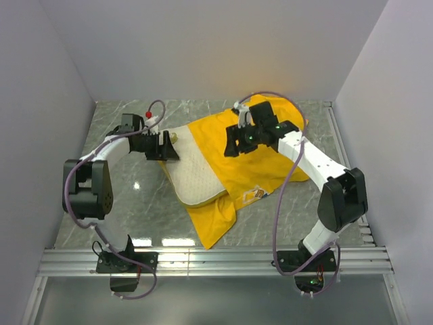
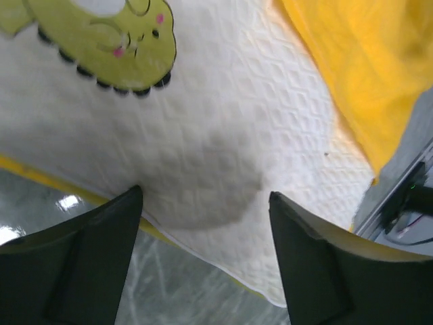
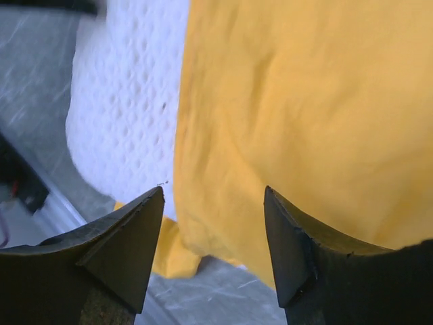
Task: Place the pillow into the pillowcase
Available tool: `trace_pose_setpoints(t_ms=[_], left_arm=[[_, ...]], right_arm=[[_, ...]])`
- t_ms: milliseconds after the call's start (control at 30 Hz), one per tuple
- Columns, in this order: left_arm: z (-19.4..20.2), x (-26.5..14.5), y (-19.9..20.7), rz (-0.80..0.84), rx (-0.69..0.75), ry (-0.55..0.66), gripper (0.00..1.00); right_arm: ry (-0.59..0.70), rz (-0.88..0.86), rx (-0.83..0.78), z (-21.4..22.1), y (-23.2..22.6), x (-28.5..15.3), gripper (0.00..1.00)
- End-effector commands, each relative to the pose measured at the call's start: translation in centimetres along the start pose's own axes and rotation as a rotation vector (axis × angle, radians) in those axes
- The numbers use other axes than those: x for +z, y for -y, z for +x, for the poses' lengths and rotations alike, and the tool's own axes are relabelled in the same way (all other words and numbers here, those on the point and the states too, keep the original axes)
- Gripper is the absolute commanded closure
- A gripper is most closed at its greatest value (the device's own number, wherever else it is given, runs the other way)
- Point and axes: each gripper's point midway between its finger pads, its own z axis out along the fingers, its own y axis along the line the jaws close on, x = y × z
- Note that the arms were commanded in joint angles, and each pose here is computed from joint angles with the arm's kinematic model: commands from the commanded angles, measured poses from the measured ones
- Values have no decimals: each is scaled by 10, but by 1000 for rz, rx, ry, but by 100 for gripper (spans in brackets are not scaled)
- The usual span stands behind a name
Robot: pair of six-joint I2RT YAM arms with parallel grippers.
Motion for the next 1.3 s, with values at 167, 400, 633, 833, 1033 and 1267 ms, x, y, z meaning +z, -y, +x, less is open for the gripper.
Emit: trace_pose_setpoints(t_ms=[167, 400, 633, 833, 1033, 1267], left_arm=[[-26, -47, 28, -25, 14, 279, 9], [-19, -23, 13, -18, -157, 292, 11], [-28, -10, -2, -52, -196, 324, 11], [-32, -6, -11, -84, -211, 345, 9], [-35, 3, -27, -132, -265, 342, 7], [-41, 19, -37, -118, -303, 332, 13]], right_arm=[[161, 242, -128, -77, 6, -16, 31], [216, 250, -120, -124, -7, 48, 32], [281, 295, -115, -161, -6, 108, 30], [249, 318, -126, -145, 8, 150, 32], [229, 278, -142, -139, 5, 161, 33], [202, 260, -198, -134, 1, 170, 88]])
